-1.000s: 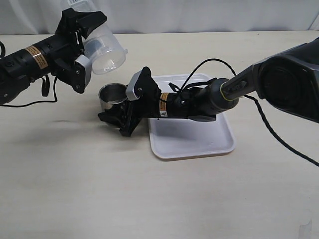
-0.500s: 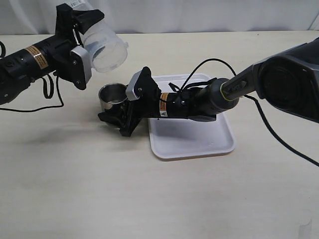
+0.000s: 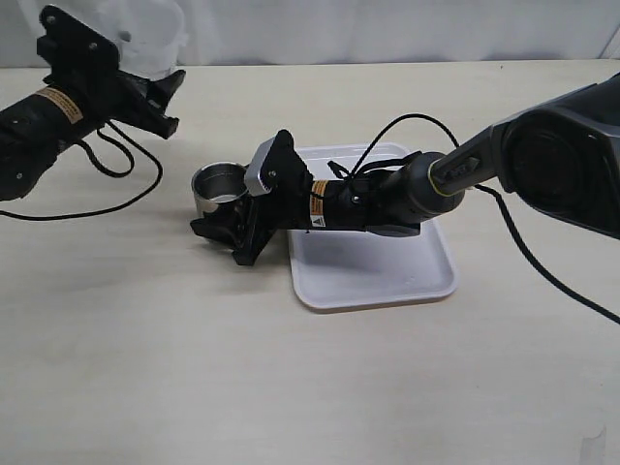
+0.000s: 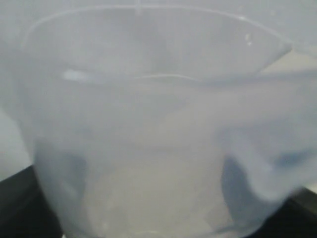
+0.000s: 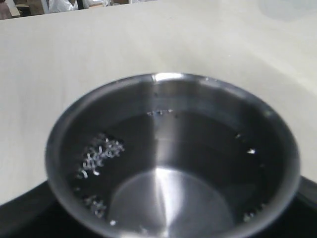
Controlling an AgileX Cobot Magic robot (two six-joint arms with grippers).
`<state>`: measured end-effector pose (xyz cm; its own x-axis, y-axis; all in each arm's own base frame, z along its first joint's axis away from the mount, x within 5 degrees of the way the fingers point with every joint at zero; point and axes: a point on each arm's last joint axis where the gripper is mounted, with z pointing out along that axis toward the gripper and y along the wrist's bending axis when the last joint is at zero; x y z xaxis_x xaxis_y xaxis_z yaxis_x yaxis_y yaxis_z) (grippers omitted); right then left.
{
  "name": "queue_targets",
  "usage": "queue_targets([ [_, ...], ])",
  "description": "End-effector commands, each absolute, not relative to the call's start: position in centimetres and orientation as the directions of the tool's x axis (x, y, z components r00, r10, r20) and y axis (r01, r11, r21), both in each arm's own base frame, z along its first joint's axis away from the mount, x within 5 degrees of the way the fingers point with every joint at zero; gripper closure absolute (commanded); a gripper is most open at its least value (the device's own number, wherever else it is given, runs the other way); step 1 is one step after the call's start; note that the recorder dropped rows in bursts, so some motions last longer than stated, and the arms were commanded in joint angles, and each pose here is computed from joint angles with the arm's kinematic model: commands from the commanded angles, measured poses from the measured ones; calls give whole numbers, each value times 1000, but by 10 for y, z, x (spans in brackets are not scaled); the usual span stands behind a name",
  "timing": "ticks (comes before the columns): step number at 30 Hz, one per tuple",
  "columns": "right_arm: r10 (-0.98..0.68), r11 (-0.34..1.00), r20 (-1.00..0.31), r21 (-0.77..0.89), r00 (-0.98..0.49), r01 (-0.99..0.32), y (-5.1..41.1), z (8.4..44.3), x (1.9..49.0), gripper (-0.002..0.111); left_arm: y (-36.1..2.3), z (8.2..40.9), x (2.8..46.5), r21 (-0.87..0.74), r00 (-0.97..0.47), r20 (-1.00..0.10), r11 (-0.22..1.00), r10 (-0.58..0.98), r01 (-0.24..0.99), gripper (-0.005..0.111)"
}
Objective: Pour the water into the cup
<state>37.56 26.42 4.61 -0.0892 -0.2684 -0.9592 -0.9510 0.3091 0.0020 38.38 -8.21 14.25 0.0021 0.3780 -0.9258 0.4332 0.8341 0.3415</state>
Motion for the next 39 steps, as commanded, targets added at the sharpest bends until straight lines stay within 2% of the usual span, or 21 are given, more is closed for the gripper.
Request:
queue_targets([
  [1, -284, 307, -954, 2, -93, -952, 264, 44, 376, 104, -64, 145, 398, 166, -197, -954, 944, 227, 284, 107],
  [3, -284, 307, -954, 2, -93, -952, 264, 44, 376, 104, -53, 145, 408, 104, -268, -948, 964, 170, 244, 107],
  [4, -284, 307, -954, 2, -93, -952, 264, 44, 376, 104, -47, 145, 414, 35, -280, -956, 978, 93, 206, 107],
  [5, -284, 307, -954, 2, -93, -952, 264, 44, 376, 104, -39, 144, 419, -25, -267, -963, 984, 22, 174, 107],
  [7, -284, 307, -954, 2, -93, -952, 264, 44, 376, 104, -31, 141, 422, -57, -217, -976, 986, -22, 156, 107],
  [17, -284, 307, -954, 2, -93, -952, 264, 44, 376, 104, -21, 114, 455, -45, -219, -976, 989, -13, 143, 107],
  [35, -284, 307, -954, 2, -93, -952, 264, 44, 376, 104, -23, 106, 458, -18, -246, -969, 985, 25, 172, 106],
  [37, -284, 307, -954, 2, -93, -952, 264, 44, 376, 104, -23, 106, 458, -18, -246, -969, 985, 25, 172, 104],
  [39, -284, 307, -954, 2, -93, -952, 264, 44, 376, 104, -23, 106, 458, -18, -246, -969, 985, 25, 172, 96],
])
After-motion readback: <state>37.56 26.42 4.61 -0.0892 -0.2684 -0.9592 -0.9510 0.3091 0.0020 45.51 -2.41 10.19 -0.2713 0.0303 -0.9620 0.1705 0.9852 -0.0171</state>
